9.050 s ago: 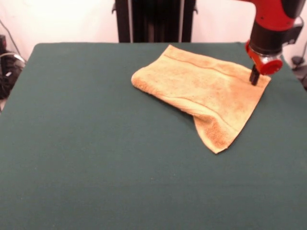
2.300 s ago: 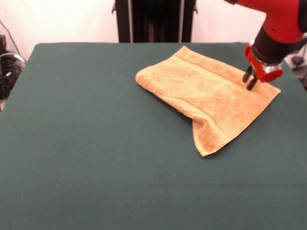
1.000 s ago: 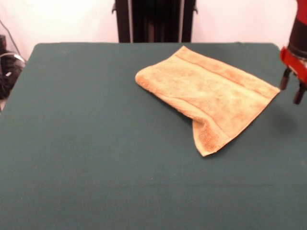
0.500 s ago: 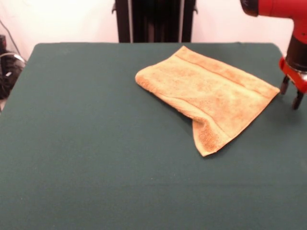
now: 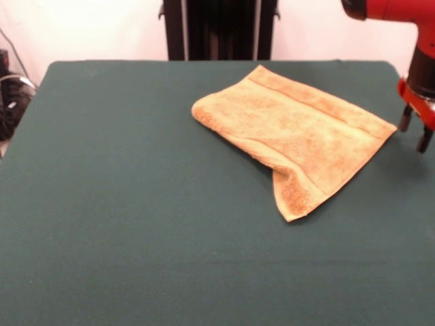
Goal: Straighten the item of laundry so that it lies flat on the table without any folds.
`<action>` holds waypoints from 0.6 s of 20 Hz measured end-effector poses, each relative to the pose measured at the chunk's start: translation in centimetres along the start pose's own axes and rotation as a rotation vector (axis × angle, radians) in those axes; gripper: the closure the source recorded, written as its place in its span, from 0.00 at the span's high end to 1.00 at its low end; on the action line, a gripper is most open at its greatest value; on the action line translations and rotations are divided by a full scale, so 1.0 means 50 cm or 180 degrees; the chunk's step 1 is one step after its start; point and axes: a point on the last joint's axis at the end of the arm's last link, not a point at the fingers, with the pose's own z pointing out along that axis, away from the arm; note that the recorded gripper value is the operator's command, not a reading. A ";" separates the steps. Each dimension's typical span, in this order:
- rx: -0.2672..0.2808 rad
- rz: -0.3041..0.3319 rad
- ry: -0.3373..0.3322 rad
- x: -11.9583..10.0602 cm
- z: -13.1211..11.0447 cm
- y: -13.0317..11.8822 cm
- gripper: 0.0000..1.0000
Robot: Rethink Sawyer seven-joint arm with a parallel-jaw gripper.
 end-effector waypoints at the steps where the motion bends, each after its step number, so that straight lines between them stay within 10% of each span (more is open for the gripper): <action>1: 0.0028 -0.0001 0.0020 0.002 -0.002 -0.002 1.00; 12: 0.0090 -0.0034 0.0150 0.027 -0.056 0.004 1.00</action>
